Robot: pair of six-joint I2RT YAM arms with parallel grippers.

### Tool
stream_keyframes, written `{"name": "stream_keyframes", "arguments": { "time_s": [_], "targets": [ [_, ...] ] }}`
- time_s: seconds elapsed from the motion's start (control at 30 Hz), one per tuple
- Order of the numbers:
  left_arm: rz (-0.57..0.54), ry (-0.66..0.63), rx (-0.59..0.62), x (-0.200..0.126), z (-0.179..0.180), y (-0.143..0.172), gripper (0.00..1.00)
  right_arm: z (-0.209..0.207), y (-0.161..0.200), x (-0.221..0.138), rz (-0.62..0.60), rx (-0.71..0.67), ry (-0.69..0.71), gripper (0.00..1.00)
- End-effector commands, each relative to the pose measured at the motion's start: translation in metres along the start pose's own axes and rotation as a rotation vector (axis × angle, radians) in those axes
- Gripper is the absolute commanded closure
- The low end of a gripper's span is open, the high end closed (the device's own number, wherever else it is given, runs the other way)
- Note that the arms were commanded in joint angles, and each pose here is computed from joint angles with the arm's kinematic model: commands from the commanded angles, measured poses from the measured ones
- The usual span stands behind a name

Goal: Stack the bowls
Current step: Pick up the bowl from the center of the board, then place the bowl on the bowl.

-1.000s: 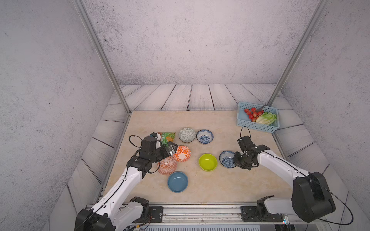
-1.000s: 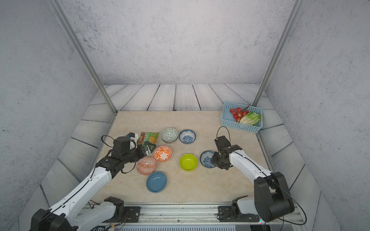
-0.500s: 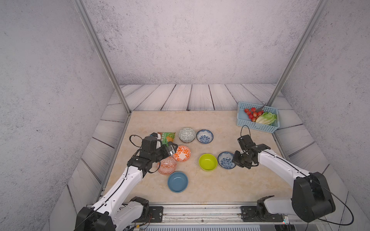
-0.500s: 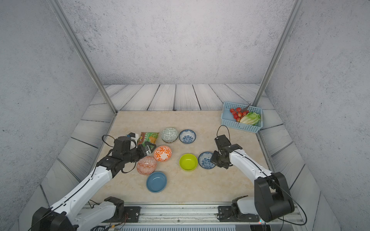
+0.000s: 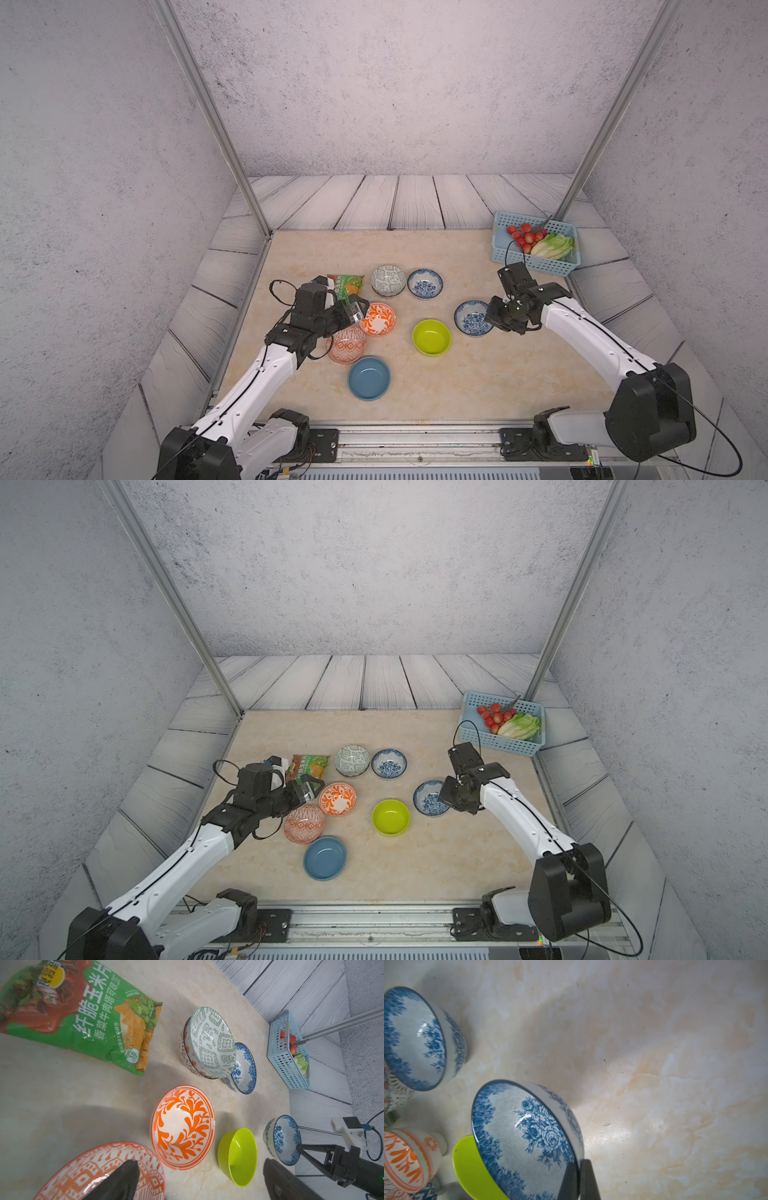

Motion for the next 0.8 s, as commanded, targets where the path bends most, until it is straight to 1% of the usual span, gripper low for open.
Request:
{"name": "stream_keyframes", "arguments": {
  "time_s": [0.0,0.13,0.23,0.53,0.77],
  "targets": [
    [-0.036,0.018,0.017,-0.002,-0.006,-0.009,0.0,0.014,-0.015,-0.012,-0.036,-0.016,-0.03,1.0],
    [-0.037,0.02,0.016,0.0,-0.006,-0.009,0.0,0.033,-0.031,-0.017,-0.05,-0.022,-0.071,1.0],
    [-0.036,0.024,0.014,0.002,-0.006,-0.009,0.0,0.054,-0.044,-0.017,-0.045,-0.028,-0.134,1.0],
    [-0.038,0.028,0.014,0.005,-0.006,-0.011,0.0,0.102,-0.069,-0.001,-0.003,-0.019,-0.285,1.0],
    [-0.034,0.035,0.015,0.008,-0.007,-0.012,0.0,0.135,-0.077,0.016,0.017,-0.053,-0.342,1.0]
  ]
}}
Point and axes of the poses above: each gripper's point midway between its finger pads, its own x axis out along the fingers, its own z axis along the line the jaws close on, y = z × x, the point moved 6 cm from there along -x, back along the fingers, and after that the axes turned 7 degrees about x, right-handed, at the moved point
